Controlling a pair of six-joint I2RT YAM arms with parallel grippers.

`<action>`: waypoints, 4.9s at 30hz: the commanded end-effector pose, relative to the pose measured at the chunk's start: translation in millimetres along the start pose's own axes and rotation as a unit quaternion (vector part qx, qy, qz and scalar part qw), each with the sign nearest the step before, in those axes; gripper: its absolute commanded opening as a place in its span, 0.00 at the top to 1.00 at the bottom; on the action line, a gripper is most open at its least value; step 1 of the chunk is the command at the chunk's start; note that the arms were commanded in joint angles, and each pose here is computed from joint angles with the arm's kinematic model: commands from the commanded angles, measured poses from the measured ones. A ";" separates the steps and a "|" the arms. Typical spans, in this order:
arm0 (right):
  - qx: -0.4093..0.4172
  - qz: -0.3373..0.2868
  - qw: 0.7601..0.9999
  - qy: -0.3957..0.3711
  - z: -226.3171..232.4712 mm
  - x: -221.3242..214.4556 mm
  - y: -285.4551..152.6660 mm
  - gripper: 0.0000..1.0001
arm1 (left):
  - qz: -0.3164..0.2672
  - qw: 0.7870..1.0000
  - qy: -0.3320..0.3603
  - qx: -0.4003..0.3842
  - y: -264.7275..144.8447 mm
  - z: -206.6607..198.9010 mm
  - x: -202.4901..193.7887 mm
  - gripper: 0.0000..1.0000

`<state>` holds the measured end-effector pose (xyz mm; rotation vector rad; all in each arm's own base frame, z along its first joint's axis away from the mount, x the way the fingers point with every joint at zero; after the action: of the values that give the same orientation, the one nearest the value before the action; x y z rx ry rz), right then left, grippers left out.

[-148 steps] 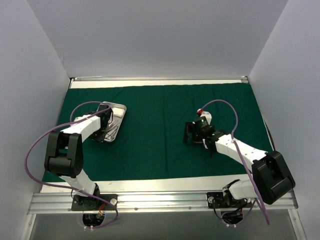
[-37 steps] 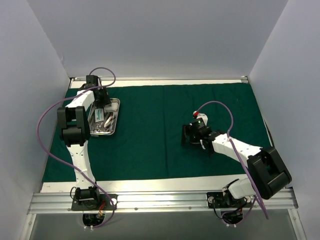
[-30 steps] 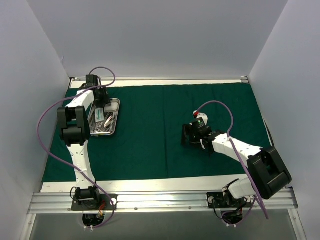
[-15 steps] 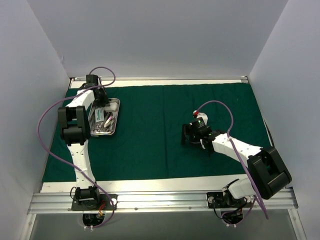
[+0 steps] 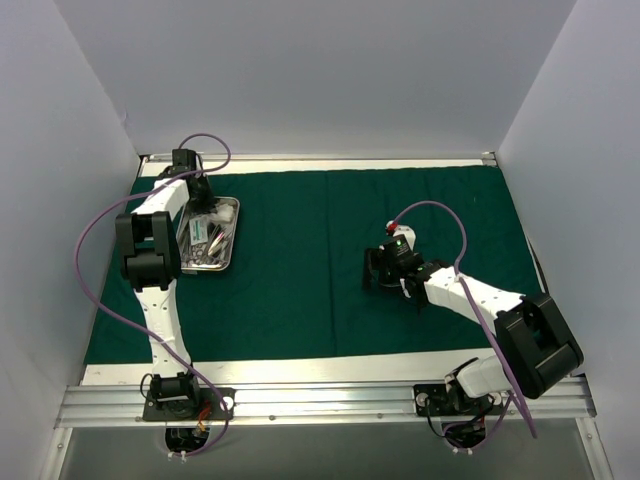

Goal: Open and lay out the surgical kit
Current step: Pick up the medical item from the container, then place the medical item in the surgical kit, then pick up the medical item from the container.

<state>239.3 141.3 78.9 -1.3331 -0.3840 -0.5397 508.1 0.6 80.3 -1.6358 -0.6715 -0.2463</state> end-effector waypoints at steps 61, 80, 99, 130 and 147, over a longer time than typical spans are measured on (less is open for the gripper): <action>0.013 -0.024 1.000 0.000 2.4 5.4 -13.7 0.08 | -0.043 0.990 -0.103 -0.081 0.2 -170.8 -38.0 0.89; 0.016 -0.024 1.000 0.001 2.7 4.9 -14.1 0.08 | -0.095 0.991 -0.076 -0.056 -45.5 -162.8 -16.4 0.39; 0.029 -0.030 0.999 -0.001 9.0 6.9 -11.8 0.08 | -0.158 0.985 -0.065 0.036 -134.6 -101.9 1.8 0.38; 0.029 -0.024 0.999 -0.005 10.4 4.8 -5.4 0.08 | 0.018 0.983 -0.054 0.173 -35.7 20.2 -38.8 0.53; 0.029 -0.024 0.999 -0.004 10.4 4.0 -4.7 0.08 | 0.033 0.982 -0.049 0.181 -41.2 20.9 -39.3 0.89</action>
<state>242.2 149.1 89.5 -1.2673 -0.4316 -0.5681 451.0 8.7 84.8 -1.3277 -0.7090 -0.0055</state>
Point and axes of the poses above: each gripper's point midway between its finger pads, its own y axis out along the fingers, its own z axis along the line the jaws close on, x = y × z, the point moved 6 cm from there along -y, back along the fingers, and after that the axes turned 3 degrees about y, right-handed, at the moved point
